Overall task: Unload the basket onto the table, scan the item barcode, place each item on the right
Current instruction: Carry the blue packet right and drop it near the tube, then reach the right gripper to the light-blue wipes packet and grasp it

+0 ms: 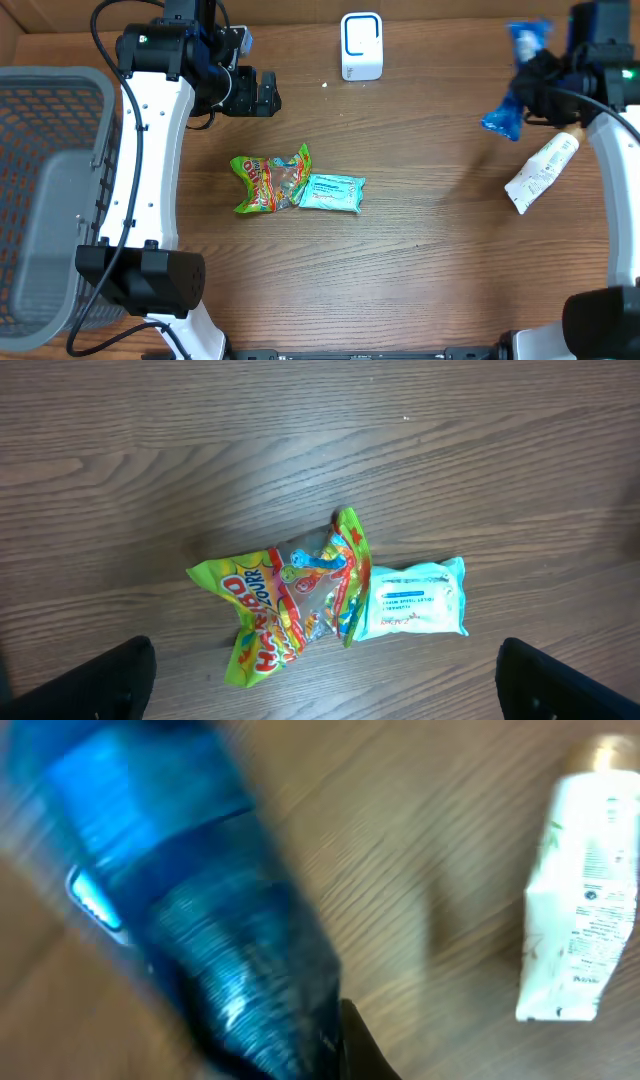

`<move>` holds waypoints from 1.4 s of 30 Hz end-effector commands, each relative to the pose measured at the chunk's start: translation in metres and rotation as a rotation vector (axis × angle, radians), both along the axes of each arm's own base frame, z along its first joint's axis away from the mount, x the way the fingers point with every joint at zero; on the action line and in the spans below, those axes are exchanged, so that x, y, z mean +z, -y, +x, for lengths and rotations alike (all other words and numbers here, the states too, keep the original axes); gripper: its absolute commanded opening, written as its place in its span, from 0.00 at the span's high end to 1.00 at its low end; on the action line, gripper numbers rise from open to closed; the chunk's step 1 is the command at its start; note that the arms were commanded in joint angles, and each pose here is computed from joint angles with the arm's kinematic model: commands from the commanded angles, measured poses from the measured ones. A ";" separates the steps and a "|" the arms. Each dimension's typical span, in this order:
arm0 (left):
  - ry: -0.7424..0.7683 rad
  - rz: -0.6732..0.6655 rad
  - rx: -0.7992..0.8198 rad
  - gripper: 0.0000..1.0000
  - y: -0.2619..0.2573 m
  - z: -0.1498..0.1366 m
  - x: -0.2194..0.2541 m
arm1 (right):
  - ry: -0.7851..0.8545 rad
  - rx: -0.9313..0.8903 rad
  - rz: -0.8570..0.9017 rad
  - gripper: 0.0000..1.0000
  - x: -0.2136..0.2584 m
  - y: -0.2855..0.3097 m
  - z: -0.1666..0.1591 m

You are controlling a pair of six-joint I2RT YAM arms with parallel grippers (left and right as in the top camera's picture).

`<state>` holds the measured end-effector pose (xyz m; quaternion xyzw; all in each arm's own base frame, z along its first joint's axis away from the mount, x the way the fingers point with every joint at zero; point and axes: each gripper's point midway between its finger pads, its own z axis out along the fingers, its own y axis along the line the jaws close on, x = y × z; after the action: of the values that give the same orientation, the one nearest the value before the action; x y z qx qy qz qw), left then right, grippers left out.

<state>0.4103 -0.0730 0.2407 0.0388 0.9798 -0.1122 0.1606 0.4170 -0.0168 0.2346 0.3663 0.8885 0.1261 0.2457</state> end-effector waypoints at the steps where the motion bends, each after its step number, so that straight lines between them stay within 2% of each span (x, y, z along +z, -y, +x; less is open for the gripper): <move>1: 0.026 0.006 -0.023 0.00 0.003 0.001 0.007 | -0.050 -0.159 0.097 0.96 -0.035 0.012 -0.003; 7: 0.026 0.006 -0.023 0.00 0.003 0.001 0.007 | -0.062 -0.267 0.060 0.96 -0.096 0.036 -0.006; 12: 0.026 0.006 -0.023 0.00 0.003 0.001 0.007 | 0.059 -0.060 -0.084 0.96 -0.121 0.039 0.014; 19: 0.026 0.006 -0.024 0.00 0.003 0.001 0.007 | 0.049 0.045 -0.163 0.96 -0.150 0.043 0.022; 20: 0.026 0.006 -0.024 0.00 0.003 0.001 0.007 | 0.044 0.058 -0.169 0.94 -0.154 0.043 0.023; 22: 0.026 0.006 -0.023 0.00 0.003 0.001 0.007 | 0.031 0.085 -0.184 0.81 -0.162 0.043 0.024; 23: 0.026 0.007 -0.023 0.00 0.002 0.001 0.007 | 0.024 0.102 -0.194 0.71 -0.165 0.043 0.024; 25: 0.026 0.007 -0.023 0.00 0.002 0.001 0.007 | 0.017 0.124 -0.207 0.43 -0.168 0.043 0.024; 26: 0.026 0.007 -0.023 0.00 0.002 0.001 0.007 | 0.018 0.125 -0.206 0.33 -0.167 0.043 0.024; 27: 0.026 0.007 -0.023 0.00 0.002 0.001 0.007 | 0.022 0.134 -0.199 0.29 -0.164 0.041 0.025; 32: 0.026 0.006 -0.023 0.00 0.002 0.001 0.007 | 0.096 0.309 -0.085 0.23 -0.112 0.007 0.036; 33: 0.026 0.006 -0.023 0.00 0.002 0.001 0.007 | 0.095 0.357 -0.023 0.21 -0.089 -0.010 0.034; 36: 0.026 0.007 -0.023 0.00 0.002 0.001 0.007 | 0.080 0.491 0.072 0.20 -0.061 -0.048 0.022; 38: 0.026 0.006 -0.023 0.00 0.002 0.001 0.007 | 0.066 0.613 0.133 0.19 -0.052 -0.083 0.008; 42: 0.026 0.007 -0.023 0.00 0.002 0.001 0.007 | -0.038 0.748 0.179 0.19 -0.065 -0.139 -0.024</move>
<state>0.4103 -0.0728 0.2407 0.0386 0.9799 -0.1122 0.1606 0.4148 0.0671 0.1651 0.1144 0.9516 0.2306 0.1677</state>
